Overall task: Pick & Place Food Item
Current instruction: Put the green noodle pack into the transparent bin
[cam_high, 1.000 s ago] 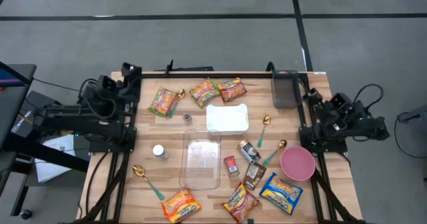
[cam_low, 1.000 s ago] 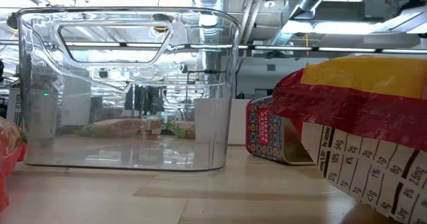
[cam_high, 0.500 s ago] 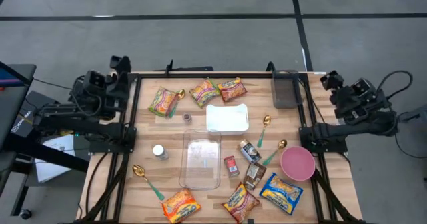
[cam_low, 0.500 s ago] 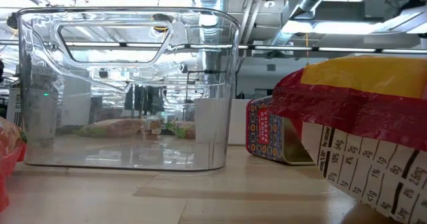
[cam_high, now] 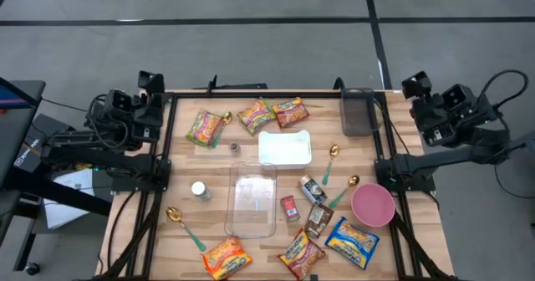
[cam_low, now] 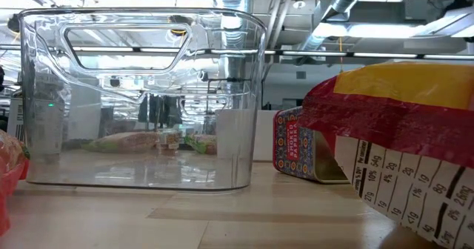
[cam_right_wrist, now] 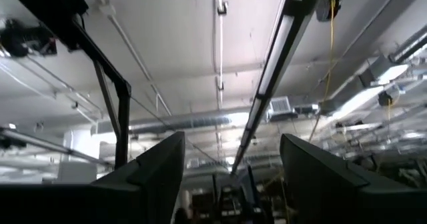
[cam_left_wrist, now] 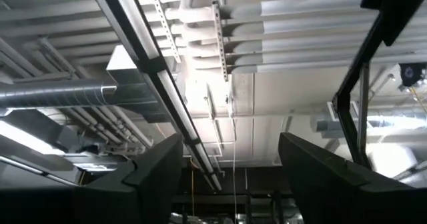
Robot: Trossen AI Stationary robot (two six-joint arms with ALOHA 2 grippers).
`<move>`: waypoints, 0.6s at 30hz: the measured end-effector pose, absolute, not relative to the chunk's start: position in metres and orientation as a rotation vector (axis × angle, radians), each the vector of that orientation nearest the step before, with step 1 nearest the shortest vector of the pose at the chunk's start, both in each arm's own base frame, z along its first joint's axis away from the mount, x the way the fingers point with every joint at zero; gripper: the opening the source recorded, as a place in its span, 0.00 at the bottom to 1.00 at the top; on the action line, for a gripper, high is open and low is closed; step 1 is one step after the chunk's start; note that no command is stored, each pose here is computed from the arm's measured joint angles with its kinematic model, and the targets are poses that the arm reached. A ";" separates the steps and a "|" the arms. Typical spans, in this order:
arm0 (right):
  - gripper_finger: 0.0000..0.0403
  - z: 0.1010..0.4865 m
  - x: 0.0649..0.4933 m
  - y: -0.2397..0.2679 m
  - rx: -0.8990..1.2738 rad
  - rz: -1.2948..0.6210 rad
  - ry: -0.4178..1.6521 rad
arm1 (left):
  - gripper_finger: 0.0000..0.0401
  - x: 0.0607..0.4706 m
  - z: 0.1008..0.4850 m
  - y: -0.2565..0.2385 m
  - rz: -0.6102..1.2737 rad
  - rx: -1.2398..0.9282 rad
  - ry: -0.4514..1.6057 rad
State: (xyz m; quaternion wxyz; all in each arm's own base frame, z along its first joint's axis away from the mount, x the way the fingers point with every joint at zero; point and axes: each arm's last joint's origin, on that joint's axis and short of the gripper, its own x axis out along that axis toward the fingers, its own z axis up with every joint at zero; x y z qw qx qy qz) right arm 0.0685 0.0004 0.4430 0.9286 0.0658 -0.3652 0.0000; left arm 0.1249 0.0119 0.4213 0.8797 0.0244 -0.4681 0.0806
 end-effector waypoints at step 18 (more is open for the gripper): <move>0.60 0.481 0.096 0.001 0.247 -0.015 -0.252 | 0.79 0.129 0.420 0.010 0.141 0.073 -0.932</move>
